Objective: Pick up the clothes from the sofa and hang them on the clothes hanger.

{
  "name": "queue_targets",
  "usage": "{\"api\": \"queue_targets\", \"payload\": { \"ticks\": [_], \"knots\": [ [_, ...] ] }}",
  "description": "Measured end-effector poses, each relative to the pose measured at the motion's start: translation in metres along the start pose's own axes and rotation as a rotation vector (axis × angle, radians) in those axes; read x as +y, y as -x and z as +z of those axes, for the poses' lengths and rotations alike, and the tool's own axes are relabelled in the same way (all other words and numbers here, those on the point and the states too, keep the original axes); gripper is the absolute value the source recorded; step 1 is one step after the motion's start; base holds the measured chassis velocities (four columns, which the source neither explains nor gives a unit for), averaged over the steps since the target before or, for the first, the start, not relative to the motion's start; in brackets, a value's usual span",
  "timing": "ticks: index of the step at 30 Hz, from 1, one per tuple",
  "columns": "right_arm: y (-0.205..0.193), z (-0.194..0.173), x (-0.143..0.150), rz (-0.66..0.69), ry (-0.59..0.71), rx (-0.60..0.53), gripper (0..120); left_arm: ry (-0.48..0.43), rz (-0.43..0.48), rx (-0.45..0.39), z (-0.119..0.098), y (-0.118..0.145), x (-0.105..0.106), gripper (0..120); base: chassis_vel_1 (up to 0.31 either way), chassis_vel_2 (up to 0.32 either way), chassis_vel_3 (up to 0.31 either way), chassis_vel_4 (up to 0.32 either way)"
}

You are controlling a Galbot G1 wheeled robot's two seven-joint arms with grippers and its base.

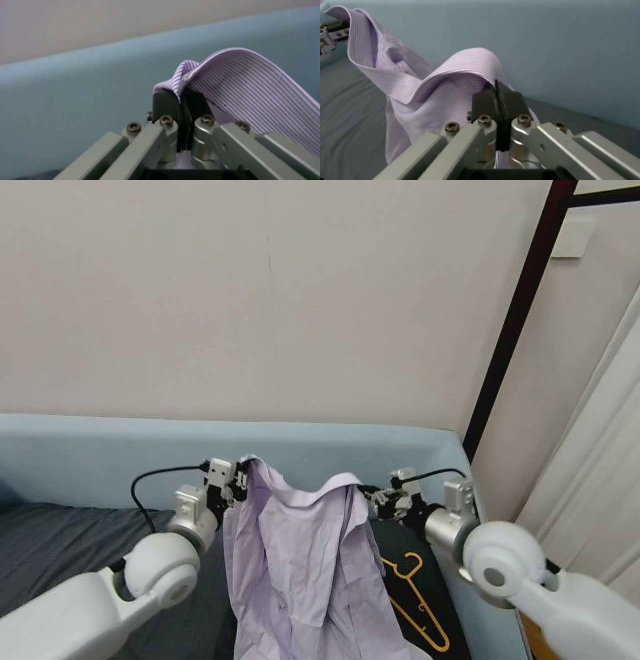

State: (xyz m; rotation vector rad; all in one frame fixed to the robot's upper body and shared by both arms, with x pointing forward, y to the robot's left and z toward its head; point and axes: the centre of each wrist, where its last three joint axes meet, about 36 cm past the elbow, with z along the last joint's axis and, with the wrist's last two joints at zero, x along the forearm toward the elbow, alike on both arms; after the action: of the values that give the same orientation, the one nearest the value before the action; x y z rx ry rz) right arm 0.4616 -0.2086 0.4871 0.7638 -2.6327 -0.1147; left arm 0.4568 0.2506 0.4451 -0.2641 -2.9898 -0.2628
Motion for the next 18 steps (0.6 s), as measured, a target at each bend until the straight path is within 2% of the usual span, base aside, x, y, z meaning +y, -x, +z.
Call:
{"api": "queue_targets", "payload": {
  "ticks": [2, 3, 7, 13, 18],
  "knots": [
    [0.021, 0.021, -0.011, 0.02, -0.009, 0.004, 0, -0.017, -0.024, 0.015, 0.025, 0.005, -0.007, 0, 0.0, 0.0, 0.0, 0.0],
    [0.021, 0.021, -0.011, 0.02, -0.009, 0.004, 0, -0.017, -0.024, 0.015, 0.025, 0.005, -0.007, 0, 0.0, 0.0, 0.0, 0.0],
    [0.052, 0.03, -0.024, 0.105, -0.017, 0.02, 0, -0.024, -0.061, 0.007, 0.062, 0.015, -0.012, 0, 0.0, 0.0, 0.0, 0.0],
    [0.06, 0.03, -0.027, 0.128, -0.012, 0.038, 0, -0.035, -0.073, 0.009, 0.072, 0.02, -0.014, 0, 0.0, 0.0, 0.0, 0.0],
    [0.071, 0.051, -0.041, 0.143, -0.054, 0.058, 0, -0.075, -0.071, 0.034, 0.091, 0.024, -0.026, 0, 0.0, 0.0, 0.0, 0.0]
  ]
}}
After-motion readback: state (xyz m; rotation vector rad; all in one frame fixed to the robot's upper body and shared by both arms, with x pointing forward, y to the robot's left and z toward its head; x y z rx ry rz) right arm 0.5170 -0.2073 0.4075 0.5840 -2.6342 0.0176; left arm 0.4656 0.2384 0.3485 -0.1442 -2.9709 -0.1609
